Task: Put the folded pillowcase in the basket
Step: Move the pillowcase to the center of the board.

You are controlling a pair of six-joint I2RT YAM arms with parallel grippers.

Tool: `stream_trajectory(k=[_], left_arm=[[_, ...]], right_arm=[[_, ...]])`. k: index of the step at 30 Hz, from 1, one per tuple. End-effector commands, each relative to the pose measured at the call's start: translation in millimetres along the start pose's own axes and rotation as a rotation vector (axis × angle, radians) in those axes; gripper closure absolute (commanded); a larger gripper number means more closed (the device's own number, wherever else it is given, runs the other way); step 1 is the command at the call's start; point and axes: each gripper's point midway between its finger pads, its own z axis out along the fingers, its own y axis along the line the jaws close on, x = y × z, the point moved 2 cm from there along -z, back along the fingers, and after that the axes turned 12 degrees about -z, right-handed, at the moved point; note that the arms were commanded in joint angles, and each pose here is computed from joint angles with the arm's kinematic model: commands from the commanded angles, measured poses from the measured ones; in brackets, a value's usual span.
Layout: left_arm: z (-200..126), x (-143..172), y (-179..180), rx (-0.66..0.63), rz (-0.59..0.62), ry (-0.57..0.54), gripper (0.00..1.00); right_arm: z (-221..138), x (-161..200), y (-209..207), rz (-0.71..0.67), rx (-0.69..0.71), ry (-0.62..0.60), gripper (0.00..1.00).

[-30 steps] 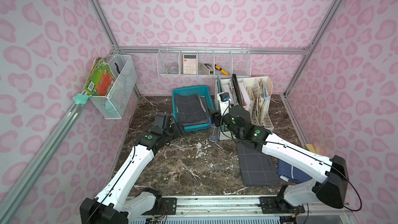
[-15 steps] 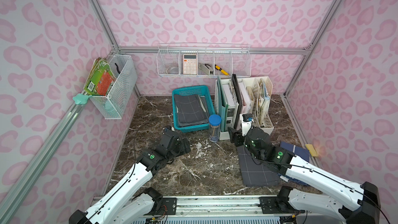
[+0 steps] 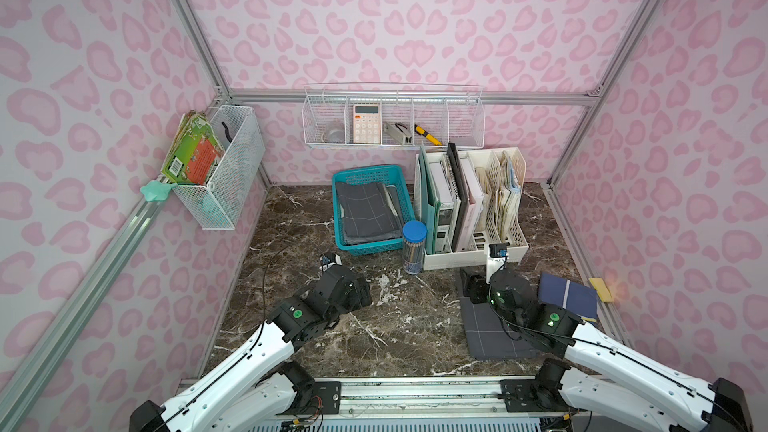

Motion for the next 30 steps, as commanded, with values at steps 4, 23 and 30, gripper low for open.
stream_trajectory(k=[4, 23, 30], left_arm=[[5.6, 2.1, 1.0, 0.0, -0.029, -0.009, 0.05], [42.5, 28.1, 4.9, -0.023, -0.08, 0.079, 0.05], [50.2, 34.5, 9.1, -0.043, -0.091, 0.1, 0.05]], right_arm=[[14.9, 29.9, 0.9, 0.075, -0.031, 0.088, 0.27], [56.9, 127.4, 19.7, 0.246, -0.152, 0.429, 0.26], [61.9, 118.7, 67.2, 0.251, -0.282, 0.434, 0.26]])
